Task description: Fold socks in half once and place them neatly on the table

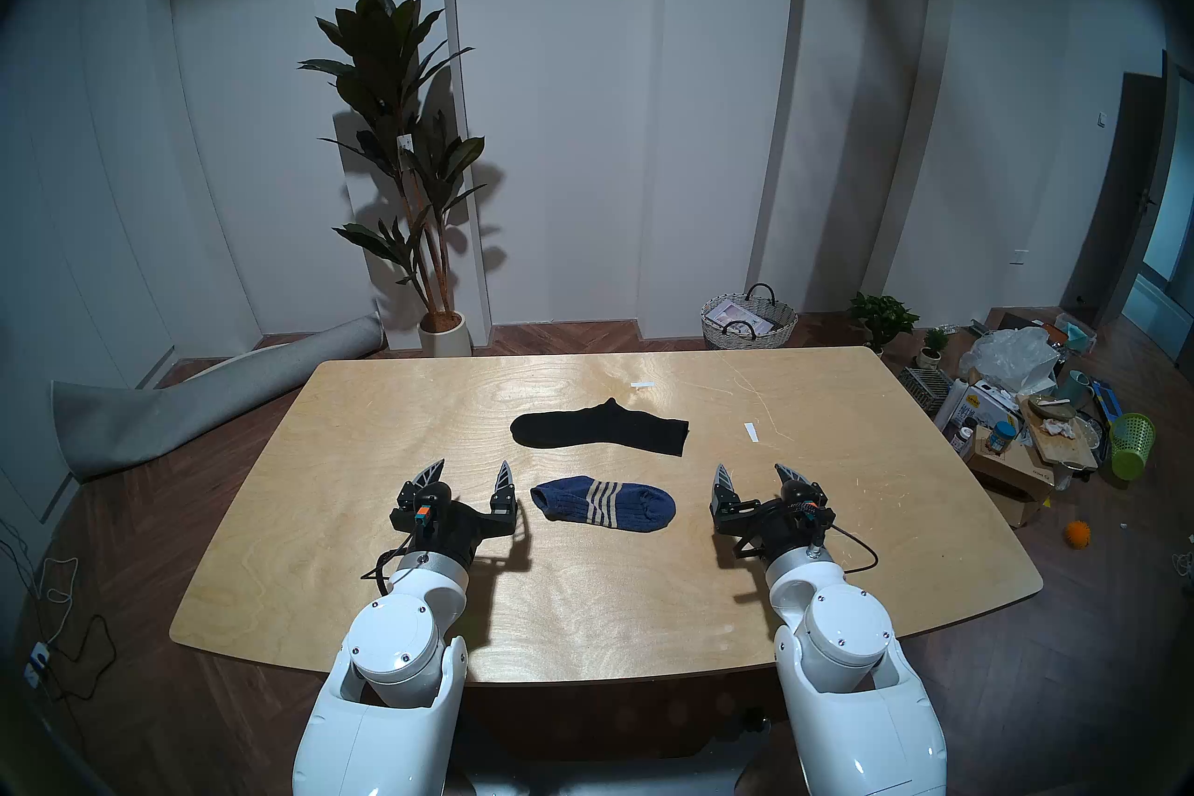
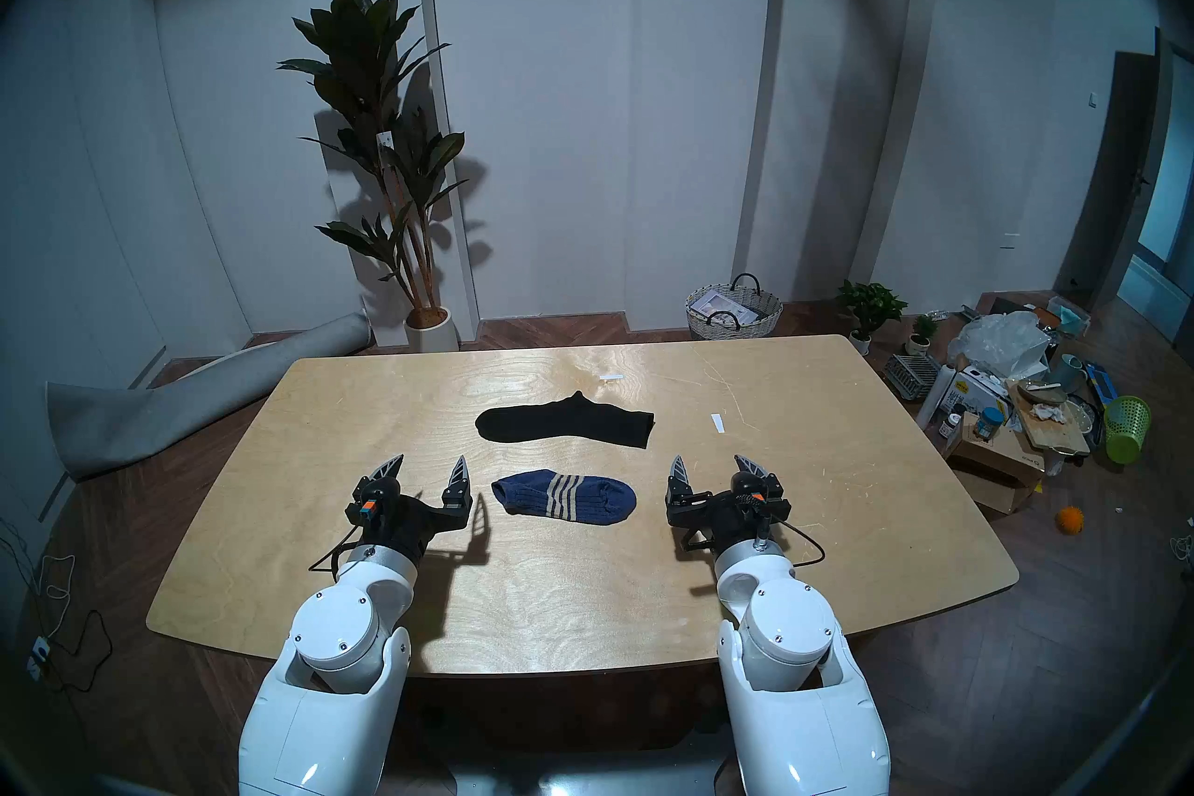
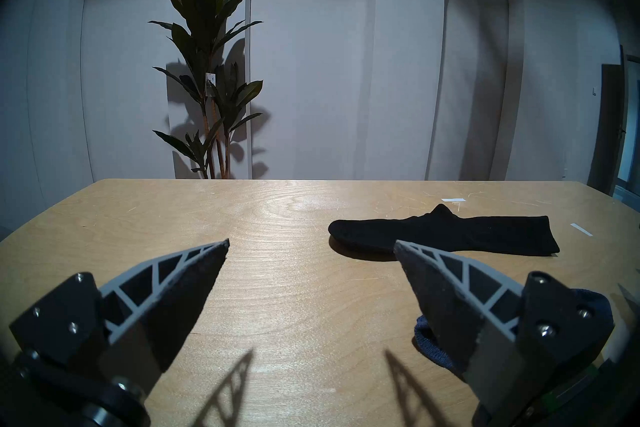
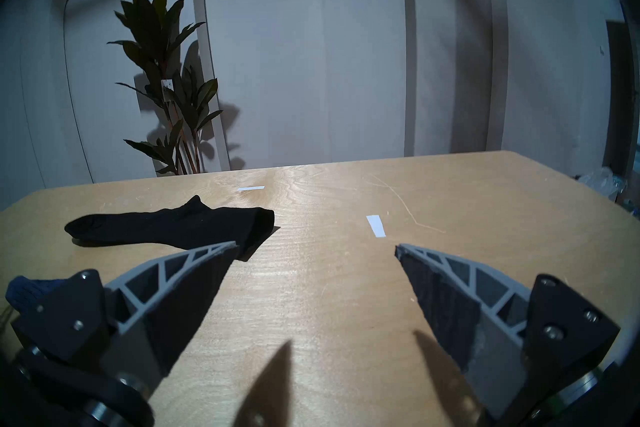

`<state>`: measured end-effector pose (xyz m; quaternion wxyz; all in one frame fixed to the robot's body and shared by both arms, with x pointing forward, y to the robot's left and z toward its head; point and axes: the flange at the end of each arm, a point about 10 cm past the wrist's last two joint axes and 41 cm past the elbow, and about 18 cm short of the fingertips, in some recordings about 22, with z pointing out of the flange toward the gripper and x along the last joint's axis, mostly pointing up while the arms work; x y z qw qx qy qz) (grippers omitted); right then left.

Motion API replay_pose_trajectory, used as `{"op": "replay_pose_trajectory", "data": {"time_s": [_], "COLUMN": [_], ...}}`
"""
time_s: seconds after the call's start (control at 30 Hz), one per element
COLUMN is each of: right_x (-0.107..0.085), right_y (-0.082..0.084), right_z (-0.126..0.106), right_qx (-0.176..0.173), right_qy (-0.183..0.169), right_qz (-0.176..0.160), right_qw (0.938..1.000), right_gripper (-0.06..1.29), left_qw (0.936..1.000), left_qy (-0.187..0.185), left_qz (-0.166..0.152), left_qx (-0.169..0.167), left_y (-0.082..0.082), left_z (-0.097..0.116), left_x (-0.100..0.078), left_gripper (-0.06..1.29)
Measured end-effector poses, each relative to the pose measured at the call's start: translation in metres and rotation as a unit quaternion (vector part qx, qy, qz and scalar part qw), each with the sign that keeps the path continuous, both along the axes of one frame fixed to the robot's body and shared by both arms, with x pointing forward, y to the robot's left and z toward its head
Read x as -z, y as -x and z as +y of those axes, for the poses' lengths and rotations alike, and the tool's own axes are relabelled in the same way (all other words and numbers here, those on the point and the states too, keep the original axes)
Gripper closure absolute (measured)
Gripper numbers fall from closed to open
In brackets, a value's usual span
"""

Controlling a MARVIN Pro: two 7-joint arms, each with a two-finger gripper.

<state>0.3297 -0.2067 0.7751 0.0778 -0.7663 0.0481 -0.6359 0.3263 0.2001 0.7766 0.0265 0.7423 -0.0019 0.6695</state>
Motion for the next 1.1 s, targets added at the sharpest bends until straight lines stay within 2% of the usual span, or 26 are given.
{"op": "replay_pose_trajectory", "data": {"time_s": [0.07,0.13,0.2,0.33,0.43,0.5,0.57,0.63,0.77,0.87,1.0,1.07,1.1], "right_x": [-0.004,-0.015,-0.02,-0.028,-0.029,-0.029,-0.029,-0.032,-0.043,-0.05,-0.052,-0.051,-0.05], "right_y": [0.0,-0.001,0.0,0.001,0.003,0.006,0.008,0.012,0.014,0.016,0.017,0.018,0.018], "right_z": [-0.004,-0.011,-0.013,-0.018,-0.021,-0.023,-0.024,-0.022,-0.019,-0.021,-0.023,-0.024,-0.026], "right_qx": [0.001,-0.004,-0.007,-0.017,-0.022,-0.029,-0.033,-0.053,-0.077,-0.095,-0.104,-0.104,-0.104], "right_qy": [-0.033,-0.104,-0.133,-0.203,-0.238,-0.283,-0.302,-0.329,-0.314,-0.283,-0.264,-0.262,-0.267], "right_qz": [0.003,0.006,0.006,0.015,0.022,0.033,0.038,0.047,0.047,0.052,0.058,0.064,0.072], "right_qw": [0.9994,0.9946,0.9911,0.9789,0.9708,0.9582,0.952,0.9417,0.9451,0.953,0.9573,0.9573,0.9552], "right_gripper": [0.0,0.0,0.0,0.0,0.0,0.0,0.0,0.0,0.0,0.0,0.0,0.0,0.0], "left_qw": [1.0,0.9999,0.9999,0.9997,0.9995,0.9993,0.9992,0.999,0.9989,0.9989,0.9988,0.9989,0.9989], "left_qy": [0.002,0.006,0.008,0.015,0.02,0.028,0.031,0.038,0.042,0.045,0.046,0.046,0.046], "left_qz": [-0.004,-0.011,-0.014,-0.02,-0.022,-0.024,-0.023,-0.02,-0.017,-0.012,-0.009,-0.007,-0.006], "left_qx": [0.0,0.0,0.001,0.003,0.005,0.005,0.006,0.008,0.009,0.011,0.012,0.012,0.012], "left_y": [0.0,-0.002,-0.002,-0.002,-0.002,-0.001,0.0,0.004,0.007,0.011,0.013,0.014,0.014], "left_z": [0.002,0.004,0.005,0.005,0.005,0.005,0.005,0.004,0.003,0.003,0.003,0.003,0.004], "left_x": [-0.003,-0.009,-0.011,-0.016,-0.018,-0.02,-0.021,-0.021,-0.022,-0.023,-0.023,-0.022,-0.022], "left_gripper": [-0.01,-0.01,-0.01,-0.01,-0.01,-0.01,-0.01,-0.01,-0.01,-0.01,-0.01,-0.01,-0.01]}}
